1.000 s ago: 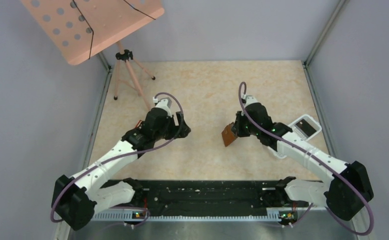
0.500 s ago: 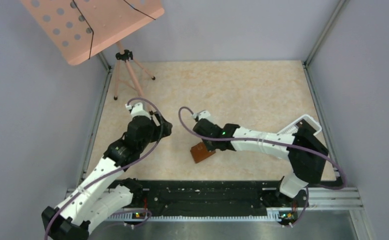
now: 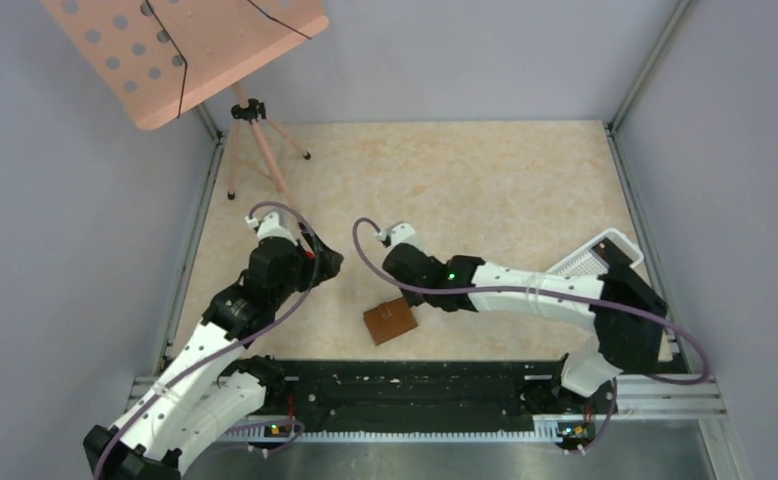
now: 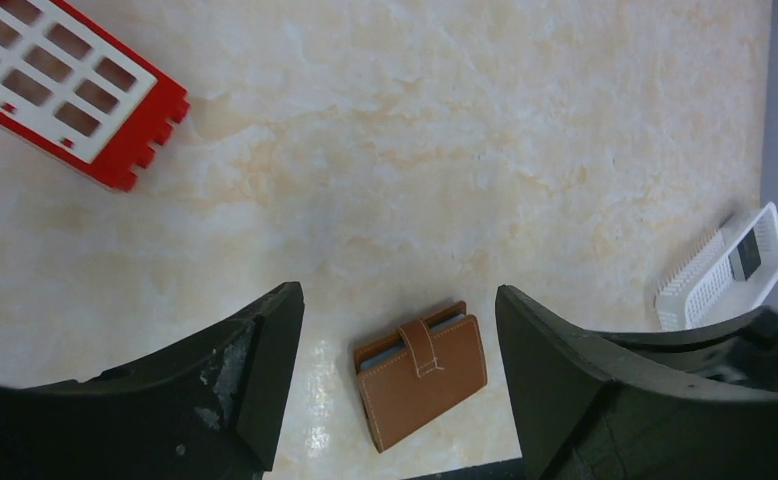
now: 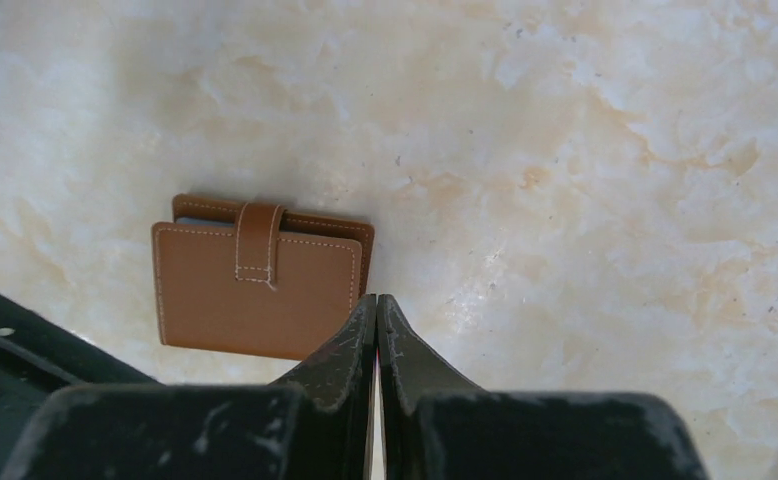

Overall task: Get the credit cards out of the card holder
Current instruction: Open the card holder at the center of the board.

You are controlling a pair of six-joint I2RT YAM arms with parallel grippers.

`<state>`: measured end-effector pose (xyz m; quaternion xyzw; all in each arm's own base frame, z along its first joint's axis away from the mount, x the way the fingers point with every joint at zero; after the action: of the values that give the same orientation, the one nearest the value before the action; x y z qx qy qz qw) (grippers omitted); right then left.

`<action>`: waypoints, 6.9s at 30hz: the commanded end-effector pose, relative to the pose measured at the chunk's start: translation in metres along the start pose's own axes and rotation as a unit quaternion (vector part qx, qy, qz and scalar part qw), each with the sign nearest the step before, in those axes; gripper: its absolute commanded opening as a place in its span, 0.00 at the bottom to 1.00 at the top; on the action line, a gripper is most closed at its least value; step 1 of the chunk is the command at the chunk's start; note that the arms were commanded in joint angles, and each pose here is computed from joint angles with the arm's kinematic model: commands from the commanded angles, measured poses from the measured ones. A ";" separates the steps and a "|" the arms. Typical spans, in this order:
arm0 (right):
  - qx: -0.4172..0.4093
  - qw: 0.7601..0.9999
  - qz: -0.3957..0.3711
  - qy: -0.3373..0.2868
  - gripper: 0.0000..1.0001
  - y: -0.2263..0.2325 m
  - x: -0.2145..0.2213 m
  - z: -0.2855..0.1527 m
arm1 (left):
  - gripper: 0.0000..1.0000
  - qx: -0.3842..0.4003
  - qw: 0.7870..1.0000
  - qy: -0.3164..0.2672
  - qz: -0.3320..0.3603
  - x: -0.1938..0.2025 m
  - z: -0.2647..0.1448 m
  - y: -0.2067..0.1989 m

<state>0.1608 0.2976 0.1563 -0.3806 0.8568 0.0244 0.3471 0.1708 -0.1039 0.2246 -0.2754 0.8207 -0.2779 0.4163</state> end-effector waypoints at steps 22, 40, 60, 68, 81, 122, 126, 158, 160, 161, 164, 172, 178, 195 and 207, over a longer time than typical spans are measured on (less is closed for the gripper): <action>-0.290 0.927 0.221 -0.087 0.62 -0.028 0.038 0.033 | 0.39 0.020 0.948 0.302 -0.098 0.111 0.053 0.051; -0.330 0.905 0.262 -0.054 0.74 -0.017 0.055 0.047 | 0.14 -0.028 0.938 0.336 -0.087 0.129 0.068 0.072; -0.396 0.862 0.287 -0.132 0.00 -0.025 0.026 0.011 | 0.14 0.000 0.938 0.334 -0.093 0.126 0.075 0.056; -0.241 0.947 0.184 -0.107 0.00 -0.060 0.013 -0.001 | 0.30 0.010 0.955 0.294 -0.041 0.090 0.072 0.014; 0.093 0.986 -0.111 -0.079 0.00 -0.108 0.004 -0.022 | 0.72 -0.014 0.983 0.181 0.021 0.026 0.053 -0.018; -0.144 0.919 0.363 -0.055 0.35 -0.050 0.083 -0.017 | 0.57 0.049 0.947 0.293 0.120 0.102 0.082 -0.041; -0.130 0.907 0.395 -0.062 0.31 -0.054 0.094 -0.011 | 0.57 0.031 0.944 0.277 0.175 0.119 0.091 -0.061; -0.117 0.886 0.433 -0.117 0.31 -0.068 0.129 -0.005 | 0.44 -0.070 0.915 0.293 0.269 0.198 0.120 -0.064; -0.117 0.886 0.433 -0.118 0.31 -0.068 0.129 -0.005 | 0.42 -0.076 0.914 0.289 0.274 0.198 0.120 -0.062; -0.116 0.886 0.433 -0.118 0.32 -0.068 0.129 -0.005 | 0.40 -0.079 0.913 0.290 0.276 0.199 0.120 -0.061; -0.118 0.886 0.432 -0.119 0.32 -0.068 0.130 -0.004 | 0.31 -0.082 0.913 0.289 0.276 0.199 0.120 -0.060; -0.136 0.881 0.433 -0.131 0.36 -0.065 0.130 -0.004 | 0.11 -0.063 0.921 0.291 0.250 0.195 0.112 -0.070; -0.145 0.884 0.428 -0.121 0.39 -0.063 0.128 0.000 | 0.00 -0.032 0.925 0.302 0.228 0.194 0.104 -0.080; -0.103 0.902 0.407 -0.106 0.36 -0.068 0.129 0.015 | 0.00 -0.023 0.942 0.289 0.168 0.161 0.086 -0.067; -0.102 0.933 0.330 -0.101 0.56 -0.077 0.102 -0.002 | 0.11 -0.019 0.947 0.317 0.049 0.154 0.085 -0.023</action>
<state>0.1550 0.1748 0.0873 -0.0824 0.8948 0.2734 0.3431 0.1706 -0.2457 0.1045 -0.1151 0.9498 -0.2543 0.1413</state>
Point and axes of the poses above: each gripper's point midway between its finger pads, its own z axis out along the fingers, its own y axis along the line the jaws close on, x = y × z, the point moved 8 cm from there along -z, back along the fingers, and after that the axes turned 14 degrees about -z, right-handed, at the moved point
